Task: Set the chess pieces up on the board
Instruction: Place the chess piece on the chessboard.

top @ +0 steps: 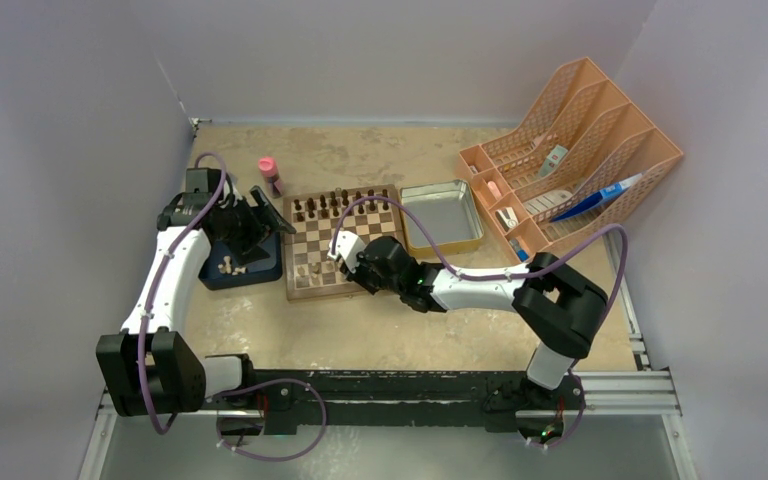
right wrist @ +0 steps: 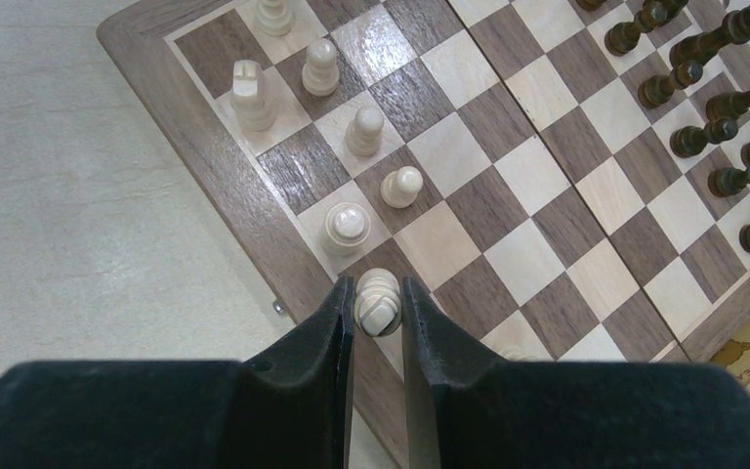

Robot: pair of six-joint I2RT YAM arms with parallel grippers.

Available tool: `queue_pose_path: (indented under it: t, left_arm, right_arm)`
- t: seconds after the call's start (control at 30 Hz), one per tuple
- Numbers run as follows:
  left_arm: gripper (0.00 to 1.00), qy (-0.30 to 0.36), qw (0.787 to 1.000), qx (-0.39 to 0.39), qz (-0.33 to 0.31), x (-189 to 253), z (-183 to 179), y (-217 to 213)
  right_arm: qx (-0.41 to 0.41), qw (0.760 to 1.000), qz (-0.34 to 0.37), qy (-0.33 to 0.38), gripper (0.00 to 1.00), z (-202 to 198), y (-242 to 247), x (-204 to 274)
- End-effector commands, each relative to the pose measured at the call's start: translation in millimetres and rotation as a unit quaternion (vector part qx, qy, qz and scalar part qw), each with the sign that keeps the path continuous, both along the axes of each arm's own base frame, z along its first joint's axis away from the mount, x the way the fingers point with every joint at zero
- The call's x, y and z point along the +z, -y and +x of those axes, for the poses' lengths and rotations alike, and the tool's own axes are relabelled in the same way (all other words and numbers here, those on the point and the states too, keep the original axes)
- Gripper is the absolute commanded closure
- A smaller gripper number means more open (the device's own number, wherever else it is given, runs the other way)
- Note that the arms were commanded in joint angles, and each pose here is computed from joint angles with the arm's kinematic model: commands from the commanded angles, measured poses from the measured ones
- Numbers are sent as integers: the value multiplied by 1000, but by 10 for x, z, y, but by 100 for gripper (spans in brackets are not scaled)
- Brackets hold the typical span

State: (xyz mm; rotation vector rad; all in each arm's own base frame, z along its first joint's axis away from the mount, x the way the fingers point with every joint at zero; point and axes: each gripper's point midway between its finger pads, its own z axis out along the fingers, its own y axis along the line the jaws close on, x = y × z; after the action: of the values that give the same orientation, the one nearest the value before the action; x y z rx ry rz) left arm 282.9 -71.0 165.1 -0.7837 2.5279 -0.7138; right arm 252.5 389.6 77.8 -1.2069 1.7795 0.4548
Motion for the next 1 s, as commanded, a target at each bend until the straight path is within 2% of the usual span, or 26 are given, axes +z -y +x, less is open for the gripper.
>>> queue_pose_path:
  t: [0.0,0.27,0.43,0.97]
  left_arm:
    - [21,28,1000,-4,7,164,80,-5]
    - [21,30,999,-4,10,173,82,-13]
    - [21,30,999,-5,11,169,76,-12]
    - [21,31,999,-4,14,166,80,-22]
  right_arm:
    - [-10,1000,9,3,77,32,-45,89]
    - [-16,1000,6,-4,73,27,-31,60]
    - [-15,1000,8,-5,77,30,-49,65]
    - [-23,1000,4,-1,77,90,-76,33]
